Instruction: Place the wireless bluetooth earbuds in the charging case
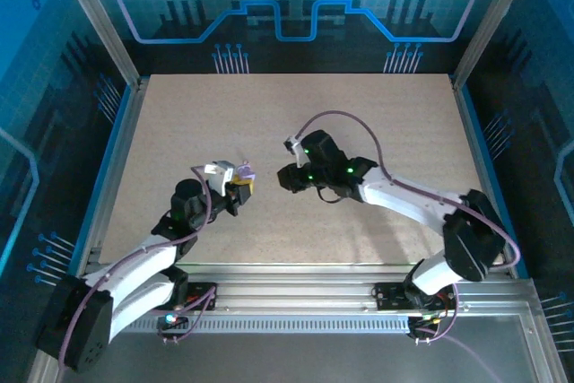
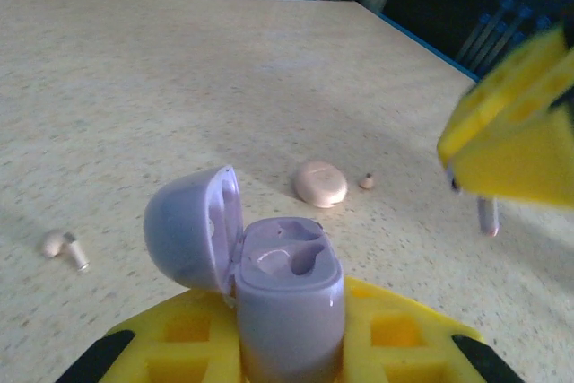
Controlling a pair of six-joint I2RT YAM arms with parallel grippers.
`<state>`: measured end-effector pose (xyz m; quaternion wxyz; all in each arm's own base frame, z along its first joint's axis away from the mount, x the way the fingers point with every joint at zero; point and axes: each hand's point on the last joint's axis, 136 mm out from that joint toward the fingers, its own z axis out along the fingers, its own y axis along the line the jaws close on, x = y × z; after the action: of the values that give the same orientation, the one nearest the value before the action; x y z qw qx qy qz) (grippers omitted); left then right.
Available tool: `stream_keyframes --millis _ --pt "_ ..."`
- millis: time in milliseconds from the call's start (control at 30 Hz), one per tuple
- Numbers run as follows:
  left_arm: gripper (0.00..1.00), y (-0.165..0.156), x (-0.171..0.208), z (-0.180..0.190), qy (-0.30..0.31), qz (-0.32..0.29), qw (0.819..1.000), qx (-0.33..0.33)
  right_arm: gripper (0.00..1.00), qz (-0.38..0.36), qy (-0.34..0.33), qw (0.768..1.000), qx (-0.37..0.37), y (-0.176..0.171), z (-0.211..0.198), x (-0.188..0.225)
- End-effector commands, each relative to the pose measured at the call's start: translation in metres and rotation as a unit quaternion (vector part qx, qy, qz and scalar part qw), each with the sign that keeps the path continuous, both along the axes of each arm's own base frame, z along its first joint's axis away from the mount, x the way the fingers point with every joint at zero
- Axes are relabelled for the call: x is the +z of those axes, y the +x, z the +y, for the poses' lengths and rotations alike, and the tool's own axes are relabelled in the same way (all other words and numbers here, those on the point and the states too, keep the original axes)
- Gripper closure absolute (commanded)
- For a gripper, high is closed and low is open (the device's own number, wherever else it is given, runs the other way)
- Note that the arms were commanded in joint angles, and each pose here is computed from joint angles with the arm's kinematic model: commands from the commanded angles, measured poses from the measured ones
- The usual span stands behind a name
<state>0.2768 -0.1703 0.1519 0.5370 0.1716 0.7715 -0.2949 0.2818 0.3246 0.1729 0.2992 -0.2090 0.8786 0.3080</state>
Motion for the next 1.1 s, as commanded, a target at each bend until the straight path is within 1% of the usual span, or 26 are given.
stream_keyframes --millis 0,133,267,433,567,633,700,1067 --pt "0.88 -0.001 0.034 -0.033 0.013 -0.082 0.993 -0.082 0.79 -0.063 0.022 0.998 0.020 0.000 -0.010 0.028" --pt "0.88 -0.005 0.037 -0.058 0.016 -0.098 0.985 -0.138 0.78 -0.104 0.027 0.993 0.039 -0.008 -0.021 0.045" --pt "0.88 -0.011 0.047 -0.071 0.001 -0.126 0.977 -0.172 0.78 -0.147 0.031 0.987 0.064 -0.015 -0.026 0.059" --pt "0.88 -0.018 0.052 -0.083 0.000 -0.141 0.968 -0.206 0.79 -0.190 0.048 0.976 0.096 -0.025 -0.025 0.072" --pt "0.88 -0.024 0.056 -0.086 -0.009 -0.149 0.964 -0.221 0.78 -0.209 0.068 0.969 0.112 -0.028 -0.020 0.083" --pt "0.88 -0.026 0.059 -0.088 -0.013 -0.153 0.962 -0.227 0.78 -0.209 0.076 0.967 0.125 -0.032 -0.017 0.077" --pt "0.88 -0.027 0.061 -0.088 -0.014 -0.156 0.960 -0.230 0.79 -0.213 0.086 0.964 0.130 -0.033 -0.014 0.079" --pt "0.88 -0.029 0.064 -0.088 -0.016 -0.159 0.960 -0.232 0.79 -0.226 0.108 0.959 0.131 -0.032 -0.010 0.085"
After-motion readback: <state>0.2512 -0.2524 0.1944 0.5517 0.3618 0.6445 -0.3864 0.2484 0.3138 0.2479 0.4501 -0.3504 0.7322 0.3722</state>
